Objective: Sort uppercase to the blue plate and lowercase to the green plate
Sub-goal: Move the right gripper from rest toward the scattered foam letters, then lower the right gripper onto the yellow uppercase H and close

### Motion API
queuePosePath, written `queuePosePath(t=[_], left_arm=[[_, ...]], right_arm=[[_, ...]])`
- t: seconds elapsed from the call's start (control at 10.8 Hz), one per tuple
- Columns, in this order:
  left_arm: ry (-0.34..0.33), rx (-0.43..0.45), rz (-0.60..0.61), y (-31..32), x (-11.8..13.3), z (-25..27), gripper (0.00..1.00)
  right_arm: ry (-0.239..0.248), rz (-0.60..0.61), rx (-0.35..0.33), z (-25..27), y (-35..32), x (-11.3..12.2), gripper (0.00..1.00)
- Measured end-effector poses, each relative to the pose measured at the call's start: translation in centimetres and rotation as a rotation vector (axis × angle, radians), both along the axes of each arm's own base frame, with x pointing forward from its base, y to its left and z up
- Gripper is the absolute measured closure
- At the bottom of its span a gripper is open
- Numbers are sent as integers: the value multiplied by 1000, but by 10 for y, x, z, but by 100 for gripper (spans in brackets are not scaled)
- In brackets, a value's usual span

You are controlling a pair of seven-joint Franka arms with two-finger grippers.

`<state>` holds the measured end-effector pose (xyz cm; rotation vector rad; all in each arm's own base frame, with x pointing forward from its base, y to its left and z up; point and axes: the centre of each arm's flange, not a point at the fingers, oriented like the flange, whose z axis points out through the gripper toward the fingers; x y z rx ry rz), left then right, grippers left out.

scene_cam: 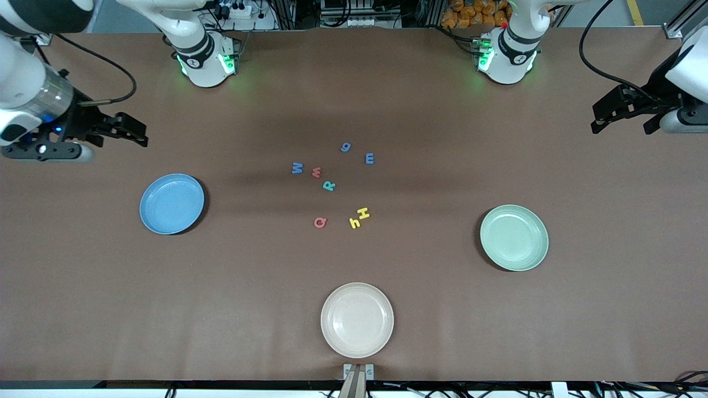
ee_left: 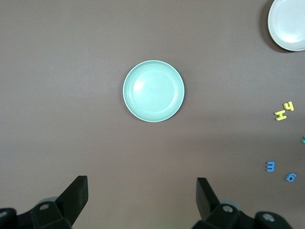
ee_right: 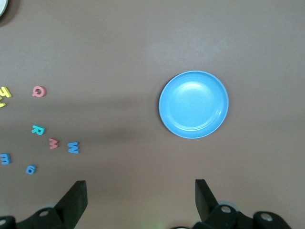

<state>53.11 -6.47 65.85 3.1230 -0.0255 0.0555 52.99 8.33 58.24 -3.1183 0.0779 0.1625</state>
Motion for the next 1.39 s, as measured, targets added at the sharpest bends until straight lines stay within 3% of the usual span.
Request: queuePosePath(t=[0.74,1.11,1.39], left_arm=[[29,3,-4,-9,0,-11,0],[57,9,-23,-42,-3,-24,0],[75,13,-32,-48,-5,-29,0]], right_arm=[[-87,-184,34,-48,152,-26,0],[-86,-309,87,-88,218,-32,0],[-49,-385,132,-138,265,-32,0]])
